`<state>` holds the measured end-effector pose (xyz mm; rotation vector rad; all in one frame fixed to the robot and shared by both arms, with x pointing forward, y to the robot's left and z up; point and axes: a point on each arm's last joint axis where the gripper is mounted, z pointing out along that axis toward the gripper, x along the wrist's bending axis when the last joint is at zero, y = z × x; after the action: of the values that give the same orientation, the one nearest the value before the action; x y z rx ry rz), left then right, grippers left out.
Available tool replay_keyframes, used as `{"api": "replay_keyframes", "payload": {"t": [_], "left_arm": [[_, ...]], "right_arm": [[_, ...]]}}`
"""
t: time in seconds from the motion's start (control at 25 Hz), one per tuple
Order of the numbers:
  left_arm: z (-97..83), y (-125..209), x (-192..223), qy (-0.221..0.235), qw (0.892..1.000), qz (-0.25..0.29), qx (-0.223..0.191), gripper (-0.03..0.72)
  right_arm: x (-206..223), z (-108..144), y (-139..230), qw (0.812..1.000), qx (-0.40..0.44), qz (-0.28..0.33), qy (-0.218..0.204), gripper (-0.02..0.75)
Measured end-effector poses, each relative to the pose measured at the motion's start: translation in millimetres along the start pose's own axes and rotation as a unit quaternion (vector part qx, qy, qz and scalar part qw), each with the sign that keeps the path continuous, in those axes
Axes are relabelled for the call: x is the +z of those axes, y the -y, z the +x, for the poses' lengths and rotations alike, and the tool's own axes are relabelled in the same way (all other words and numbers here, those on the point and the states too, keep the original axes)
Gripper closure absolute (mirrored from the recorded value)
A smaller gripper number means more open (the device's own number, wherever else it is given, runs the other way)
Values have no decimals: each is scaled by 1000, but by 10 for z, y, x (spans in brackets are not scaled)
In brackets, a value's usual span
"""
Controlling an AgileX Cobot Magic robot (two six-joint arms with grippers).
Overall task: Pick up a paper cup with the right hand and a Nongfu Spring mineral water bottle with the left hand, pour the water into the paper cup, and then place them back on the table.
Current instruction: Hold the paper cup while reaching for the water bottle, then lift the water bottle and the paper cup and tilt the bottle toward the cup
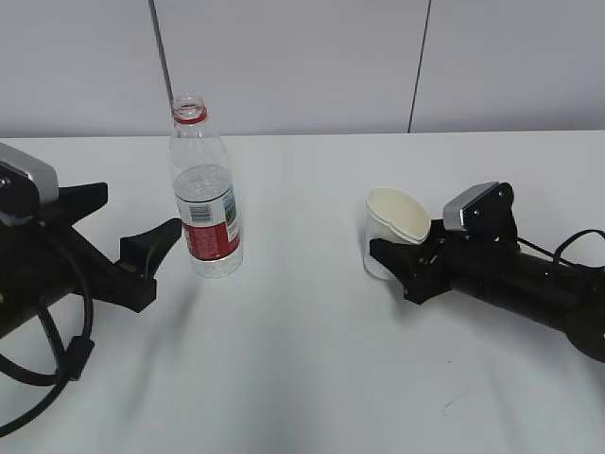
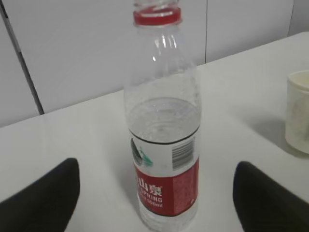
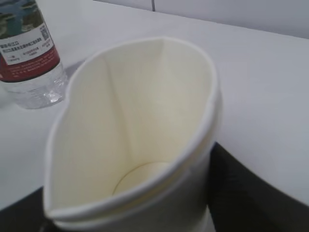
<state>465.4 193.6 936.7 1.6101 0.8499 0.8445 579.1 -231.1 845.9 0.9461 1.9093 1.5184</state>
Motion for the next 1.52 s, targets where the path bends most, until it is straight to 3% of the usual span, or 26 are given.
{"api": "replay_keyframes", "payload": {"t": [0.4,1.36,1.52], "left_arm": [[-33,429,353,13,999,44,-14,96],[31,497,1170,8,999,-4,-37,100],[31,518,1186,8,999,-3,-40,154]], "right_arm": [[1,53,-60,999,-20,-2,-35,270],[-7,107,-56,998,-11,3,-65,271],[-7,112,-54,998,-10,4,-68,271]]}}
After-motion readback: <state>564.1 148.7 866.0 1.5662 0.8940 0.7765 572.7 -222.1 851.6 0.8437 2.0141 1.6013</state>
